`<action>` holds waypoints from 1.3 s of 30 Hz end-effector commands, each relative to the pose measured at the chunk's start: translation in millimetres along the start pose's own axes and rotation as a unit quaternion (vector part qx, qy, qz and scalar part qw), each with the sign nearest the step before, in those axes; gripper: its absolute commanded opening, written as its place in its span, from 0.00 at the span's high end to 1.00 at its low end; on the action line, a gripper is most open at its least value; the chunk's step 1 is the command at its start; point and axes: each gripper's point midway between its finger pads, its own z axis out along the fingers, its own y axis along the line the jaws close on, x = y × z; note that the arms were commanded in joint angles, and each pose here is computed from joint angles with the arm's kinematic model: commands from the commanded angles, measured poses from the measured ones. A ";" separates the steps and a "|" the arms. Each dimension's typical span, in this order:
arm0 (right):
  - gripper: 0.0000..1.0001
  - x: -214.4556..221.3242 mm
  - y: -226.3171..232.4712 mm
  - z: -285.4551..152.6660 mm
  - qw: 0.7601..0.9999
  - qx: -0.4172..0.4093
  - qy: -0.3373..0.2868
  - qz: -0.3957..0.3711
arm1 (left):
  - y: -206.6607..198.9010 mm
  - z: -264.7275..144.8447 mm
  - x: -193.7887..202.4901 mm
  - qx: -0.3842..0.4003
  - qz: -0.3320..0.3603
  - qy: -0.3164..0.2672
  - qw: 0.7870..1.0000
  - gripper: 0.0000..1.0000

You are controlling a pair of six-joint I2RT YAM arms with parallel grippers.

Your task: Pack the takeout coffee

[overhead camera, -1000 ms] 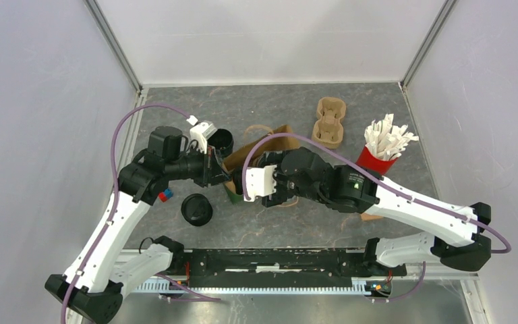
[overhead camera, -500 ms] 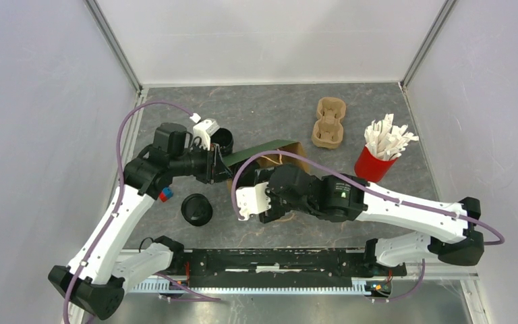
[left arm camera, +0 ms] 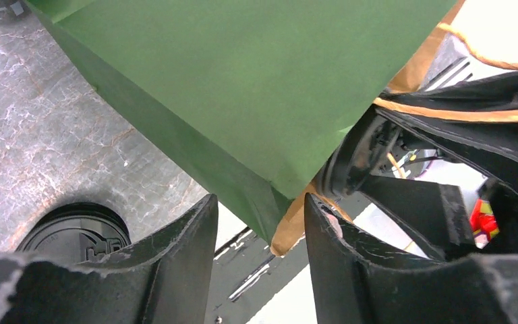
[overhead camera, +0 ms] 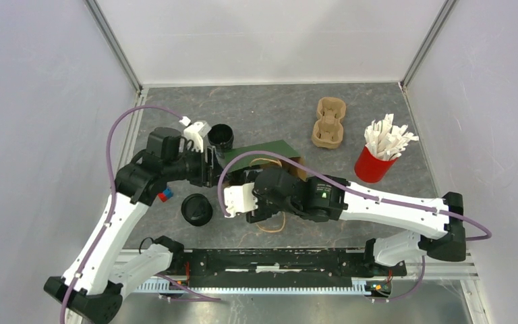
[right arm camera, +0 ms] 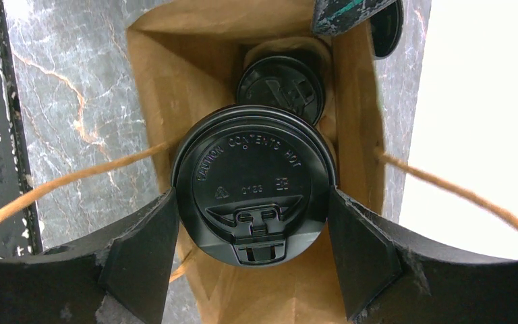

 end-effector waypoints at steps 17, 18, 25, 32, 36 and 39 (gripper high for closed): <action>0.20 -39.1 -48.7 12.3 0.993 0.102 -0.040 0.048 | 0.0 -20.0 19.2 -0.023 -0.068 -0.018 0.997 0.44; 0.21 -39.1 -48.9 12.6 0.993 0.102 -0.041 0.050 | 1.0 -19.5 19.7 -0.025 -0.069 -0.017 0.997 0.44; 0.21 -41.4 -51.5 11.9 0.992 0.102 -0.047 0.060 | 3.7 -13.4 15.6 -0.029 -0.076 -0.020 0.997 0.45; 0.20 -39.3 -51.3 15.8 0.992 0.101 -0.044 0.065 | 1.0 -2.0 16.8 -0.008 -0.094 -0.021 0.995 0.44; 0.21 -42.1 -54.2 15.2 0.991 0.103 -0.047 0.067 | 1.7 1.4 13.7 -0.007 -0.094 -0.023 0.995 0.46; 0.20 -40.1 -53.9 14.9 0.992 0.102 -0.045 0.066 | 5.0 4.7 14.3 -0.013 -0.090 -0.018 0.996 0.50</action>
